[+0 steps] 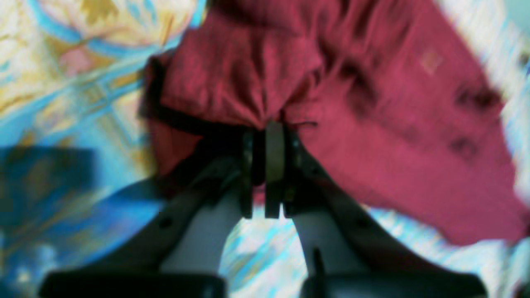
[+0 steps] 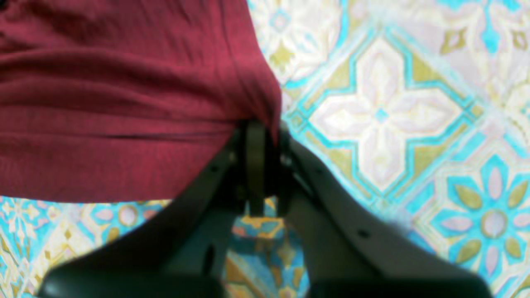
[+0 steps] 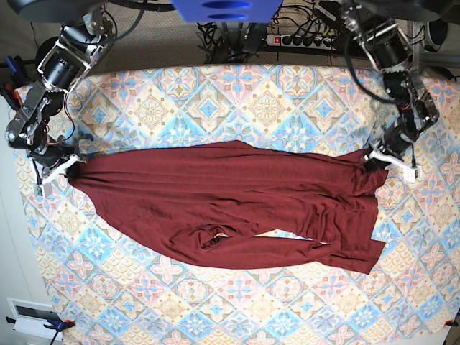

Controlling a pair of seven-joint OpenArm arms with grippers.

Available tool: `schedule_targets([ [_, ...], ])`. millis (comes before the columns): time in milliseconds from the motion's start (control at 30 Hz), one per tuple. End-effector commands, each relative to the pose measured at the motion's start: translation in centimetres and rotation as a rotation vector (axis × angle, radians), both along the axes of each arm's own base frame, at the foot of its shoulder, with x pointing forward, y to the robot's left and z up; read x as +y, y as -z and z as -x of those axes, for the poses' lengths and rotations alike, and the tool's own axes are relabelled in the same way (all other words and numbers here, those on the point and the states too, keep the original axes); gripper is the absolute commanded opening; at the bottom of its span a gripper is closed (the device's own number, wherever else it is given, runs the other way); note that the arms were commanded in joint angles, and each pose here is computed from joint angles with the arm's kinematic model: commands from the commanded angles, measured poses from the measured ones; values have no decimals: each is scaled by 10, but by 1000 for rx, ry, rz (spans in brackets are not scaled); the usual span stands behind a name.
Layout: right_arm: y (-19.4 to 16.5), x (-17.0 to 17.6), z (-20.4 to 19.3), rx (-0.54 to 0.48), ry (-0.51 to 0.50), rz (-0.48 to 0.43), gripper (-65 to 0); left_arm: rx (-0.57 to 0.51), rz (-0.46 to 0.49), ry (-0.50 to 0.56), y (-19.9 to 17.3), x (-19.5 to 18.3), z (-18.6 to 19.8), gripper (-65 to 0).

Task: Layout the t-shirt on the table in an organized manner, then fold the t-shirt properly
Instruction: 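Move the left gripper inward along the collar edge and regrasp the corner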

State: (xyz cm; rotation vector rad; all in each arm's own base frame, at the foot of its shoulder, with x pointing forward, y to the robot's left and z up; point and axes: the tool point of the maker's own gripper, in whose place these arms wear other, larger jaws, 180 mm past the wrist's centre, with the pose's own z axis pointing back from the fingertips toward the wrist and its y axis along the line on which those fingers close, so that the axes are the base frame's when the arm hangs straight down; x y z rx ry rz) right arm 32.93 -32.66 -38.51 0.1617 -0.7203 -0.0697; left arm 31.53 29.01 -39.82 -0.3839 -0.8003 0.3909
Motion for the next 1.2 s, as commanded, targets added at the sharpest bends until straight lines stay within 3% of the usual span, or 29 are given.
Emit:
schedule_targets([
  [0, -18, -3, -13, -54, -16, 21, -632, -44, -53, 24, -19, 10, -8, -630],
  [167, -18, 15, -20, -47, -89, 47, -531, 64, -138, 160, -20, 18, 20, -482],
  [333, -31, 15, -24, -79, -100, 77, -515, 78, -135, 162, -26, 33, 33, -379],
  [567, -33, 16, -25, -85, -105, 83, -515, 69, -71, 150, -15, 13, 34, -369],
  [667, -33, 16, -24, -84, -107, 83, -515, 17, -33, 134, -15, -4, 21, -369],
  [1033, -33, 16, -24, -84, -109, 84, -515, 42, -38, 135, 10, -51, 5, -369],
  [1167, -34, 16, -24, -86, -110, 87, -515, 70, 41, 49, 25, -42, 10, -369],
])
